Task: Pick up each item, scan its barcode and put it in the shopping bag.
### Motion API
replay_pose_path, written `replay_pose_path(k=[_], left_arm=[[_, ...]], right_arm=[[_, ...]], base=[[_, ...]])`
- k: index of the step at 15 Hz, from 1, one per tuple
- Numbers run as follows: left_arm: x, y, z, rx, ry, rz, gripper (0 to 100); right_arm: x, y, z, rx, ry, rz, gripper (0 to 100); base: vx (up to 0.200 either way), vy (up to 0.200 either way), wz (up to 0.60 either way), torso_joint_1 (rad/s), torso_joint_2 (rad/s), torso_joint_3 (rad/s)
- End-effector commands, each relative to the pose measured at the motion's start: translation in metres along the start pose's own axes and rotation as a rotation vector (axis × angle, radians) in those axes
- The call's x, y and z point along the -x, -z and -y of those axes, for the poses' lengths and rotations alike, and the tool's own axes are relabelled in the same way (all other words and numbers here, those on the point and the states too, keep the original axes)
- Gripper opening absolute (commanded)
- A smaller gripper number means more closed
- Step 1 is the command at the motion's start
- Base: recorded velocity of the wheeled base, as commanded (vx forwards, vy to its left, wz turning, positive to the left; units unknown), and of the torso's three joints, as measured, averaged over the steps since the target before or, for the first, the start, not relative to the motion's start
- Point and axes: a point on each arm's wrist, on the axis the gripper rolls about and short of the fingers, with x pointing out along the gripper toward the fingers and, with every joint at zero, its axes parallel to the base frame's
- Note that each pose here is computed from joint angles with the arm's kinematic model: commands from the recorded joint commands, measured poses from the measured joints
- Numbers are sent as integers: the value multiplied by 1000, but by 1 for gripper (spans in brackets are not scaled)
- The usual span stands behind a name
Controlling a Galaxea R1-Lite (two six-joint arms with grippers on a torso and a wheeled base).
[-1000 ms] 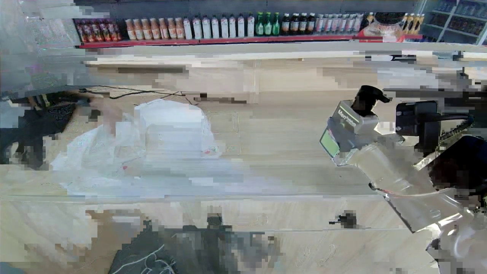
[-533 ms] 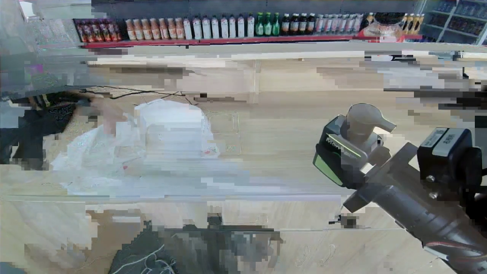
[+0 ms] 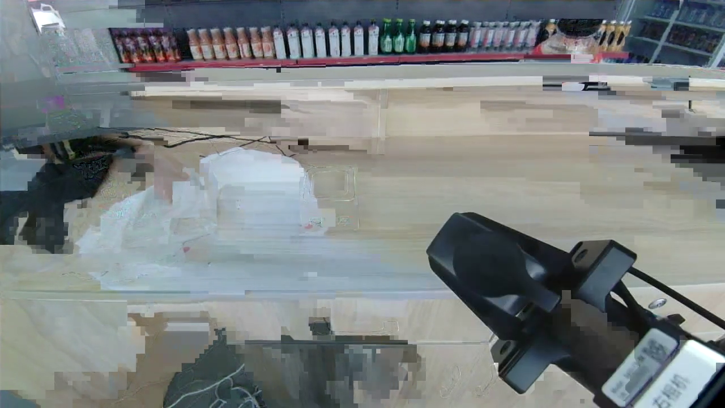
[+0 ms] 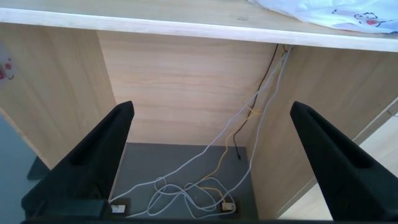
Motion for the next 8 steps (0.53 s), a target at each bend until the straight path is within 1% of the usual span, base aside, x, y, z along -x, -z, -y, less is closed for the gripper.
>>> replay_pose_path(k=[1, 8], left_arm=[[0, 0, 0, 0, 0, 0, 100], [0, 0, 0, 0, 0, 0, 100]], right_arm=[[0, 0, 0, 0, -1, 0, 0], [0, 0, 0, -1, -1, 0, 0]], base=[[0, 200, 0, 7, 7, 7], [0, 200, 0, 1, 3, 2]])
